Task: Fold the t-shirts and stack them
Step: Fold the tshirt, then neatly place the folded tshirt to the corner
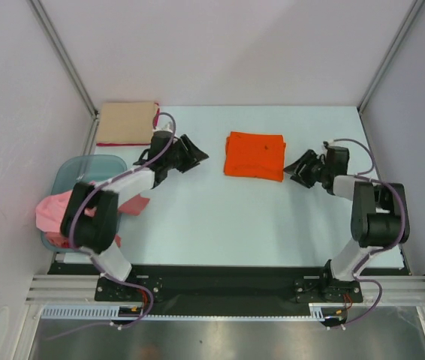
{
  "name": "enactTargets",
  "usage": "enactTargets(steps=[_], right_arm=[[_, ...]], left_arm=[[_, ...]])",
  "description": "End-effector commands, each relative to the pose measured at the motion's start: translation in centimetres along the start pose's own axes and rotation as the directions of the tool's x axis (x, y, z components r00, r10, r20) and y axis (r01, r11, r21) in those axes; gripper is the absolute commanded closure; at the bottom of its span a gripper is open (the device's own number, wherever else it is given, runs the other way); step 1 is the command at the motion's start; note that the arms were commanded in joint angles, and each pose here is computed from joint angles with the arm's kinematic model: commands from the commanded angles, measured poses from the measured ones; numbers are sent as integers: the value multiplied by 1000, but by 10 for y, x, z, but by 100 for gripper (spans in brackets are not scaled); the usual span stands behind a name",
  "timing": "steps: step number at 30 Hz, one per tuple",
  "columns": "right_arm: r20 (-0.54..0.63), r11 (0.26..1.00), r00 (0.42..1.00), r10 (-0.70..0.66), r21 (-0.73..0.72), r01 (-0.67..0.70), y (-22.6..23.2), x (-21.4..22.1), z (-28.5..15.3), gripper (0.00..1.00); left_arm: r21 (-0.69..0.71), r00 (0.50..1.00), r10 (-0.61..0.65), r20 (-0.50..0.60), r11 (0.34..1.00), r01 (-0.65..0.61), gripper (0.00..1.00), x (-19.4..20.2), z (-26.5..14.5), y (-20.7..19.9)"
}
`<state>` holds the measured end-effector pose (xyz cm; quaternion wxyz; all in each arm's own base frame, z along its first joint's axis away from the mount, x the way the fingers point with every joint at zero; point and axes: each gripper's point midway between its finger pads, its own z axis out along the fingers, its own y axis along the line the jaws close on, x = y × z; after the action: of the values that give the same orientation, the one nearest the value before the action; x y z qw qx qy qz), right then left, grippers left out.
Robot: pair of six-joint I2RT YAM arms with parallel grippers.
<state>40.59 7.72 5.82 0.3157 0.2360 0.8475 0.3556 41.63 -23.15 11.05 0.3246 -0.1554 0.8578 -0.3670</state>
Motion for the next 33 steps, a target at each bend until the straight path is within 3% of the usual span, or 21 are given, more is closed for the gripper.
enactTargets(steps=[1, 4, 6, 7, 10, 11, 12, 14, 17, 18, 19, 22, 26, 28, 33], right_arm=[[-37, 935, 949, -312, 168, 313, 24, 17, -12, 34], [-20, 782, 829, -559, 319, 535, 50, 25, -16, 23], [-38, 658, 701, -712, 313, 685, 79, 49, -13, 18], [-40, 598, 644, -764, 329, 731, 86, 53, -11, 13], [-84, 321, 374, -924, 365, 874, 110, 72, -1, 10], [-89, 261, 314, -945, 370, 892, 125, 74, 2, 9], [-185, 125, 199, -962, 350, 929, 115, 84, 14, 9], [-249, -2, 88, -964, 342, 940, 121, 96, 22, 10], [-292, -229, -144, -946, 284, 931, 135, 109, 41, 12], [-323, -370, -284, -903, 246, 896, 137, 110, 43, 13], [-348, -432, -343, -873, 221, 874, 131, 115, 50, 13], [-380, -538, -452, -807, 157, 828, 128, 120, 68, 15], [-417, -587, -500, -759, 106, 803, 117, 119, 89, 18], [-412, -604, -527, -744, 74, 794, 113, 117, 97, 25], [-444, -585, -509, -737, 43, 810, 94, 104, 117, 39]], left_arm=[[-43, 982, -27, 187, 998, 36, 42, -19, -58, -29], [-134, 982, -96, 160, 984, 118, 40, 0, -82, -13], [-210, 985, -117, 125, 967, 142, 39, 15, -95, 3], [-255, 980, -111, 164, 955, 151, 38, 10, -101, 13], [-342, 966, -156, 207, 913, 221, 28, 14, -126, 29], [-396, 958, -159, 237, 885, 245, 27, 13, -140, 41], [-412, 951, -172, 259, 870, 269, 24, 12, -147, 44], [-430, 932, -197, 303, 845, 318, 22, 4, -160, 51], [-432, 923, -208, 324, 835, 340, 19, -1, -177, 56], [-430, 920, -209, 331, 835, 344, 17, -4, -182, 56], [-436, 921, -205, 331, 832, 342, 15, -5, -184, 58], [-453, 923, -217, 319, 820, 350, 12, -7, -190, 64], [-475, 927, -258, 272, 801, 363, 11, 0, -188, 71], [-485, 926, -265, 268, 794, 367, 11, 0, -187, 74], [-517, 927, -293, 233, 770, 373, 10, 3, -175, 82]])
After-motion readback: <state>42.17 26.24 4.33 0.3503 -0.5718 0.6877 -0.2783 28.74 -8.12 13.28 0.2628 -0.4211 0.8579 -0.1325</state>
